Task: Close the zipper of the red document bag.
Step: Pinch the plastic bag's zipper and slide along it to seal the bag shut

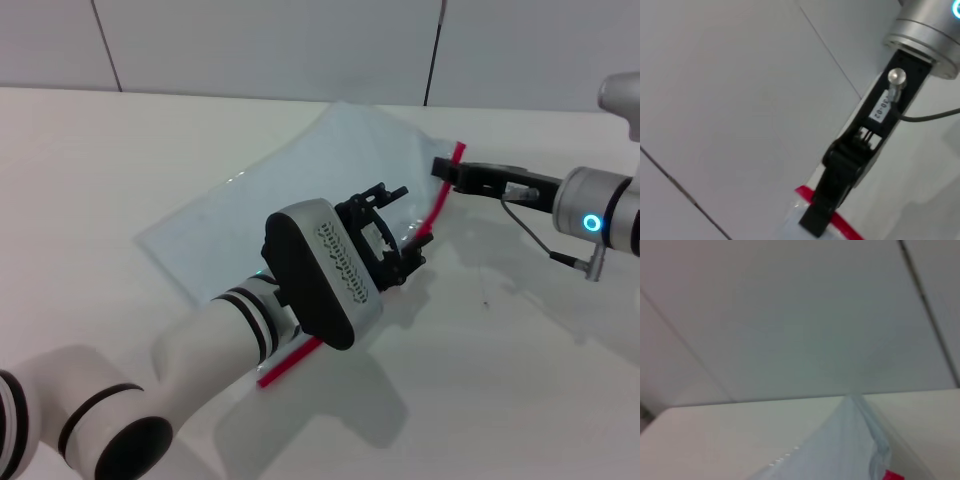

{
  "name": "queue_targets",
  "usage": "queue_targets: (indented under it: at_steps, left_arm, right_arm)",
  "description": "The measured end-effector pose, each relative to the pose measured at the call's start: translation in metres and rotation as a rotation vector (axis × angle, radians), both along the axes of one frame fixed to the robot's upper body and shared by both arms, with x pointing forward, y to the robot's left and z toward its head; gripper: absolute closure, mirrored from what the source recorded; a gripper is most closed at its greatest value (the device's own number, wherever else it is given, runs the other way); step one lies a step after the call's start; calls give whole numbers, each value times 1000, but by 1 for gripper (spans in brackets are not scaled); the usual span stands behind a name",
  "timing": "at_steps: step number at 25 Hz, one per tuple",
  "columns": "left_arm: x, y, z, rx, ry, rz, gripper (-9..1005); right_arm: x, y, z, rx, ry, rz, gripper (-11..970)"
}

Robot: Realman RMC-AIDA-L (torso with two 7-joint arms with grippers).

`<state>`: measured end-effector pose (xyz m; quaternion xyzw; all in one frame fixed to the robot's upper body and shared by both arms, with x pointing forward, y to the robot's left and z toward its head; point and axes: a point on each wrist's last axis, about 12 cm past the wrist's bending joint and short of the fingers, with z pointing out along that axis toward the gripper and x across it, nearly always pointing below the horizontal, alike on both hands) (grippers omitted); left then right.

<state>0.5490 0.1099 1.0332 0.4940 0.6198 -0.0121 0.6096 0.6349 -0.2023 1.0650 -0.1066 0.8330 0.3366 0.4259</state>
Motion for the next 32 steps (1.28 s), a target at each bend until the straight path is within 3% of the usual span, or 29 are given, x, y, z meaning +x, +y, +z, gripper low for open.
queue_targets:
  at_steps: [17, 32]
  left_arm:
    - [0, 7, -3, 11, -17, 22, 370]
    - [-6, 16, -7, 62, -96, 30, 375]
  right_arm:
    - [-10, 13, 8, 96, -34, 119, 916]
    - [-13, 15, 10, 124, -48, 141, 916]
